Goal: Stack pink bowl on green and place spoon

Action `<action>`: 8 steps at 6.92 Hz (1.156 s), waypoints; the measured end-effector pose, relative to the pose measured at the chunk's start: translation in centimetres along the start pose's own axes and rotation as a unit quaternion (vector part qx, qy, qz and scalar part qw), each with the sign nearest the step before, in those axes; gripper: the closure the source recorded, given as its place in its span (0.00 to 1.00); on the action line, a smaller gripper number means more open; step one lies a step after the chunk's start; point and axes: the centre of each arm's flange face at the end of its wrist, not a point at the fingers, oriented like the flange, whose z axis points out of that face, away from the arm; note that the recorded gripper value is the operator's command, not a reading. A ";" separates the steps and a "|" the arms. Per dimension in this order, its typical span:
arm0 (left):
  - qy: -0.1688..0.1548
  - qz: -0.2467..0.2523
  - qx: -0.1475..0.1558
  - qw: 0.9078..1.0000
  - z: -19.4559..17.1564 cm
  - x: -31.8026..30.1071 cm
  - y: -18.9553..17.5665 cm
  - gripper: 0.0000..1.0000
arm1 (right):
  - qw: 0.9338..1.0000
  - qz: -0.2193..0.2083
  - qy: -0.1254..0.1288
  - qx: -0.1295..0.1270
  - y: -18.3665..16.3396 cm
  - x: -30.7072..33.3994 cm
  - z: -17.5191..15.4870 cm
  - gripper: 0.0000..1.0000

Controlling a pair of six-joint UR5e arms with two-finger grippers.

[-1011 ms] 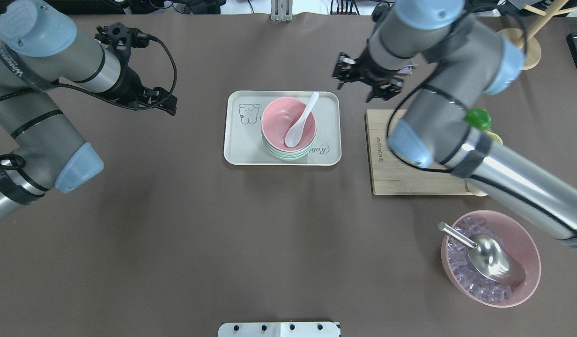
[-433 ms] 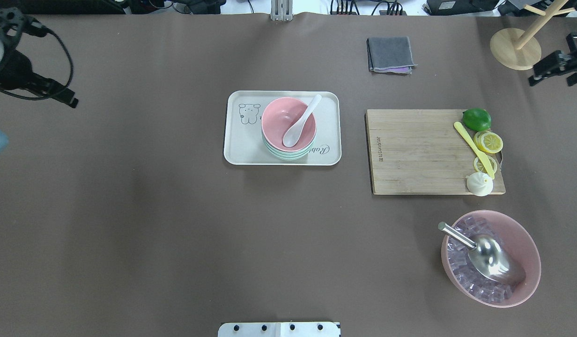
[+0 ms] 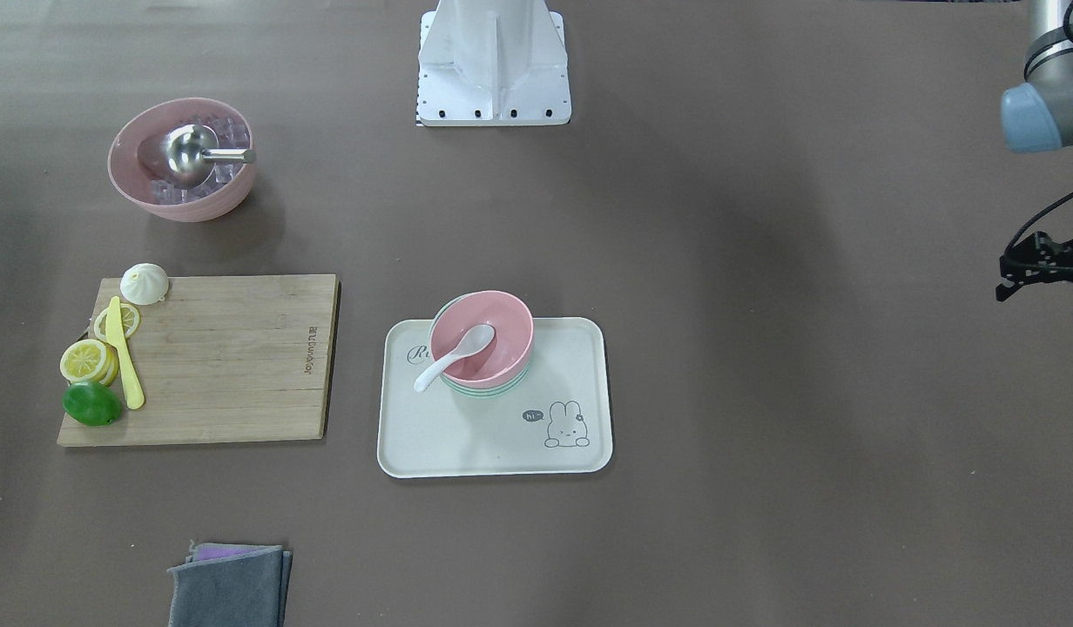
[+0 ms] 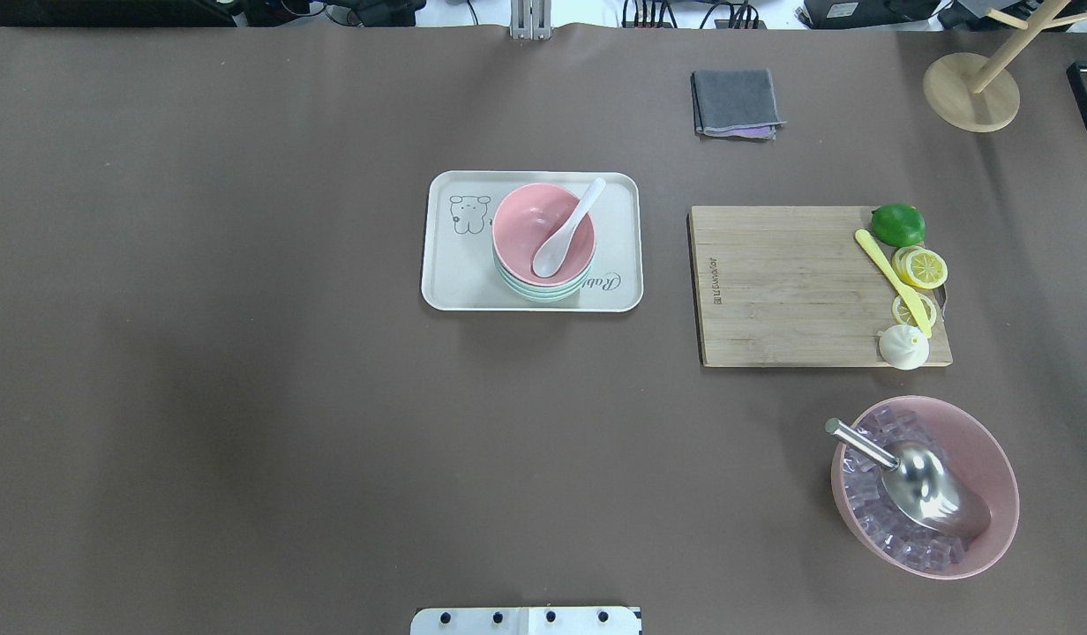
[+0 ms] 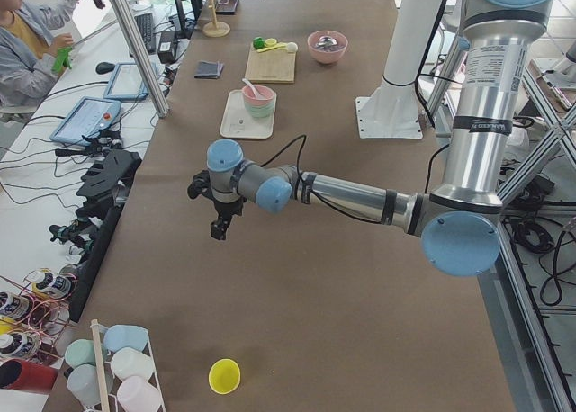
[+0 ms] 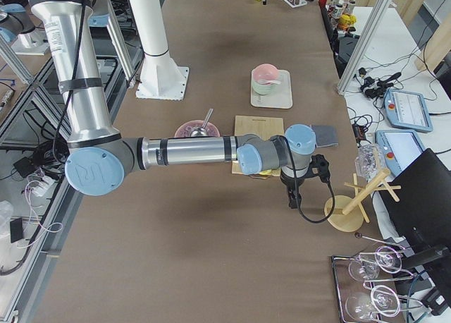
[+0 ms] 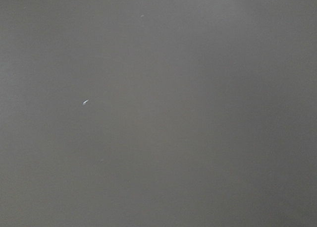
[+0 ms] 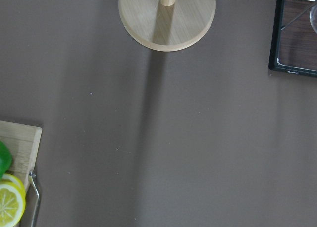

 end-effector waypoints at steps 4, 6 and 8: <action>0.006 -0.027 0.005 1.000 0.2 -4.6 3.3 0.02 | 1.000 -0.007 -0.001 0.009 0.7 0.2 -1.0 0.00; 0.006 -0.029 0.010 1.000 -0.3 -4.3 3.0 0.02 | 1.000 -0.007 0.000 0.009 0.8 0.2 -1.0 0.00; 0.006 -0.023 0.017 1.000 -0.9 -3.8 2.7 0.02 | 1.000 -0.010 -0.001 0.009 0.9 0.2 -1.0 0.00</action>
